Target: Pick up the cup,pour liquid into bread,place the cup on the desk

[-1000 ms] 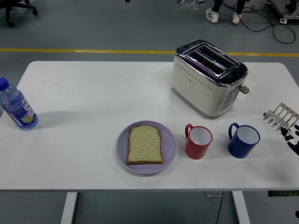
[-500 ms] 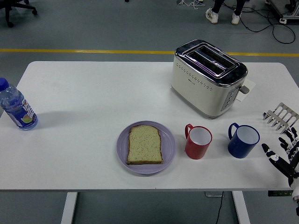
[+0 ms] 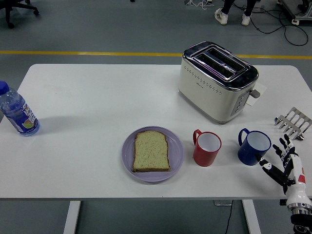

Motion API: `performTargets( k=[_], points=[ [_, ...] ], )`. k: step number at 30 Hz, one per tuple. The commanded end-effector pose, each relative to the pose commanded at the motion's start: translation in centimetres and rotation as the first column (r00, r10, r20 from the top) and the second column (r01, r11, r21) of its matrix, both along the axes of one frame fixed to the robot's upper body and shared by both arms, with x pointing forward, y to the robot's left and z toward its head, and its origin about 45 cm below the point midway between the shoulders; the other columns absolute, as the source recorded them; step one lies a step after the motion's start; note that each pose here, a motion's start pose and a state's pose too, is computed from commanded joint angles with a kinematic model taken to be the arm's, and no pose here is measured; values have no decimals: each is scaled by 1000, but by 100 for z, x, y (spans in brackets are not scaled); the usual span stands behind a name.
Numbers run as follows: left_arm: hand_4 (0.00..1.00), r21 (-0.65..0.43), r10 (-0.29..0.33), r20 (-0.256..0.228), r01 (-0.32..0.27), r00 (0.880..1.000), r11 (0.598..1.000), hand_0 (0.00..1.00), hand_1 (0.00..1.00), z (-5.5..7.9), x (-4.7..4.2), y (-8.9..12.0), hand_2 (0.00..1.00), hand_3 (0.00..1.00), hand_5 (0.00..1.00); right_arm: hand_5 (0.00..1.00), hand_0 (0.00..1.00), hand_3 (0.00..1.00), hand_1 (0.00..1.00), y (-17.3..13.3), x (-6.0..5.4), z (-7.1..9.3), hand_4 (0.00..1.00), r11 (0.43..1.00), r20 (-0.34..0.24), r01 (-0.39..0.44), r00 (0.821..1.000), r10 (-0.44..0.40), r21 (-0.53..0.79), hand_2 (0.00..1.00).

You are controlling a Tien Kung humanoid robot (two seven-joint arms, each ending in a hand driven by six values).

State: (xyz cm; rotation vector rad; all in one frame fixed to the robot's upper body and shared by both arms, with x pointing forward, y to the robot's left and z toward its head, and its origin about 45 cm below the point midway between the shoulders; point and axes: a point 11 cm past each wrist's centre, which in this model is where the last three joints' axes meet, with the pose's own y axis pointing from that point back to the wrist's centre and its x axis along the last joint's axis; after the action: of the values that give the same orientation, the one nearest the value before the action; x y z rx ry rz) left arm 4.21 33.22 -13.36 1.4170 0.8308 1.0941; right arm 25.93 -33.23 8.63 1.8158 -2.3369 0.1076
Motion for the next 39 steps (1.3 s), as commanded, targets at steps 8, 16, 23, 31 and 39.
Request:
performTargets(
  k=[8, 16, 23, 31, 39],
  points=[
    [323, -1, 3, 3, -3, 1000, 1000, 635, 646, 1, 14, -6, 657, 554, 834, 214, 969, 998, 876, 47, 57, -48, 963, 1000, -7, 10, 1000, -10, -21, 995],
    [324, -3, 2, 5, -2, 1000, 1000, 635, 646, 1, 28, -15, 657, 552, 834, 213, 972, 998, 876, 116, 135, -108, 964, 999, -20, 8, 1000, -9, -40, 996],
    [324, -4, 7, 6, -7, 1000, 1000, 635, 645, 1, 29, -14, 657, 554, 835, 189, 967, 998, 874, 181, 168, -147, 976, 1000, -20, 7, 1000, -7, -19, 998],
    [324, -3, 4, 7, -4, 1000, 1000, 635, 645, 1, 31, -13, 657, 553, 836, 130, 971, 998, 868, 223, 225, -180, 978, 999, -22, 37, 999, -37, 6, 997],
    [324, -3, 5, 6, -5, 1000, 1000, 635, 645, 2, 30, -11, 656, 554, 836, 128, 978, 998, 864, 246, 255, -211, 977, 999, -24, 49, 999, -49, 10, 997]
  ],
)
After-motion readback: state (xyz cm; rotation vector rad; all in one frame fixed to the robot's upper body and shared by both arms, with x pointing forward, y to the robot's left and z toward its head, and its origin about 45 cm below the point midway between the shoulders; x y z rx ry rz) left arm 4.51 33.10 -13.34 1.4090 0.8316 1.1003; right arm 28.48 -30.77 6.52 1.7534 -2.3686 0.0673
